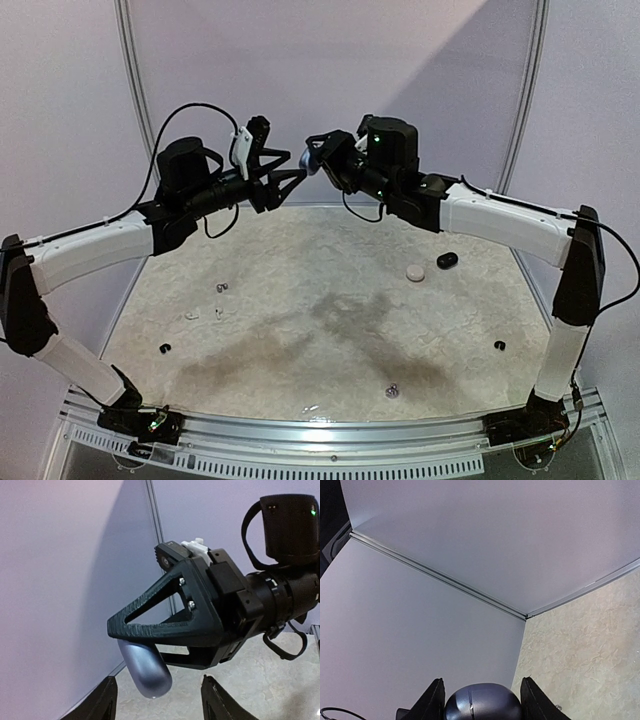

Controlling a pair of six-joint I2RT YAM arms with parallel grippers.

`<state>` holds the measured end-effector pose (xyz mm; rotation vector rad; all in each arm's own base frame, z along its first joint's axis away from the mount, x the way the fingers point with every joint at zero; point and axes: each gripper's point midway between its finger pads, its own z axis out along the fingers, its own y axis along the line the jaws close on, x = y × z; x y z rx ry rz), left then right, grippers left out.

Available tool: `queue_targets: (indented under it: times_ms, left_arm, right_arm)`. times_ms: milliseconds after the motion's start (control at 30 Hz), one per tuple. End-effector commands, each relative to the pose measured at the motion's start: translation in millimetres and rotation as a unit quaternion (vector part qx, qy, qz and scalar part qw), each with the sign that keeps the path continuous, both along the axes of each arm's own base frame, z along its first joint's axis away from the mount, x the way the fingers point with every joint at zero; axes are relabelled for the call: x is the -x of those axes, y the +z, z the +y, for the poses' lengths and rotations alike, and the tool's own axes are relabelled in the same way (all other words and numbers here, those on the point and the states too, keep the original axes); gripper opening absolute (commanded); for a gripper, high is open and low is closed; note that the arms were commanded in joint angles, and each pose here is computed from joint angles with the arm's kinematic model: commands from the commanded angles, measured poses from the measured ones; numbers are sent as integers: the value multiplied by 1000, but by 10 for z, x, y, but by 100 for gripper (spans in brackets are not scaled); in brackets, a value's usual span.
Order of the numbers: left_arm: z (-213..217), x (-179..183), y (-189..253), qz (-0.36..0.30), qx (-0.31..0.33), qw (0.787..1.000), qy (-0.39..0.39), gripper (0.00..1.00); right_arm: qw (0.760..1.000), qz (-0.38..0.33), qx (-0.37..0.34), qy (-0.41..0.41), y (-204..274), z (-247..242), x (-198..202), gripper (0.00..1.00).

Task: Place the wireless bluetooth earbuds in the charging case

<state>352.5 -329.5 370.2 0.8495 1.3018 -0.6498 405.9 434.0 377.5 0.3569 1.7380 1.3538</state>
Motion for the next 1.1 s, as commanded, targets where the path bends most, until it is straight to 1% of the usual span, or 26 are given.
queue_targets:
  times_ms: [0, 233, 433, 500, 667, 700, 733, 800, 833, 900, 933, 1000, 1033, 1067]
  left_arm:
    - [-76, -32, 77, -18, 0, 1000, 4, 56]
    - [-79, -119, -4, -3, -9, 1000, 20, 53]
    - [-90, -167, 69, -11, -4, 1000, 27, 39]
    - [-90, -204, 36, -4, -8, 999, 33, 32]
    - [-66, -244, 30, -5, -8, 999, 46, 4]
    - [-61, -243, 41, -6, -7, 999, 47, 0]
    - [-59, -235, 50, -8, -7, 999, 45, 0]
    - [-55, -208, 55, -13, -7, 999, 39, 0]
    - [-49, -191, 61, -16, -7, 999, 36, 0]
    - [-14, -155, 68, -16, -7, 999, 31, 0]
    - [10, -138, 64, -13, -9, 999, 28, 0]
    - [56, -87, 40, -5, -19, 1000, 17, 0]
    - [77, -39, 32, -2, -25, 1000, 7, 0]
    - [89, 27, 14, 2, -34, 999, -8, 0]
  right_arm:
    - [999, -24, -22, 35, 187, 155, 108, 21]
    - [998, -31, -25, 50, 232, 224, 161, 21]
    - [998, -23, -21, 61, 163, 293, 158, 21]
    - [997, -25, -23, 66, 175, 314, 155, 21]
    - [997, -25, -18, 74, 157, 355, 160, 23]
    - [997, -24, -17, 74, 143, 358, 159, 23]
    - [997, -24, -17, 75, 148, 357, 160, 25]
    - [996, -28, -17, 79, 150, 369, 170, 32]
    - [996, -34, -17, 85, 161, 381, 189, 39]
    - [993, -57, -16, 98, 186, 365, 215, 58]
    - [991, -72, -14, 110, 174, 346, 229, 72]
    - [986, -109, -7, 124, 215, 193, 254, 94]
    - [984, -127, -5, 125, 243, 67, 252, 98]
    - [980, -151, -1, 133, 331, -52, 322, 99]
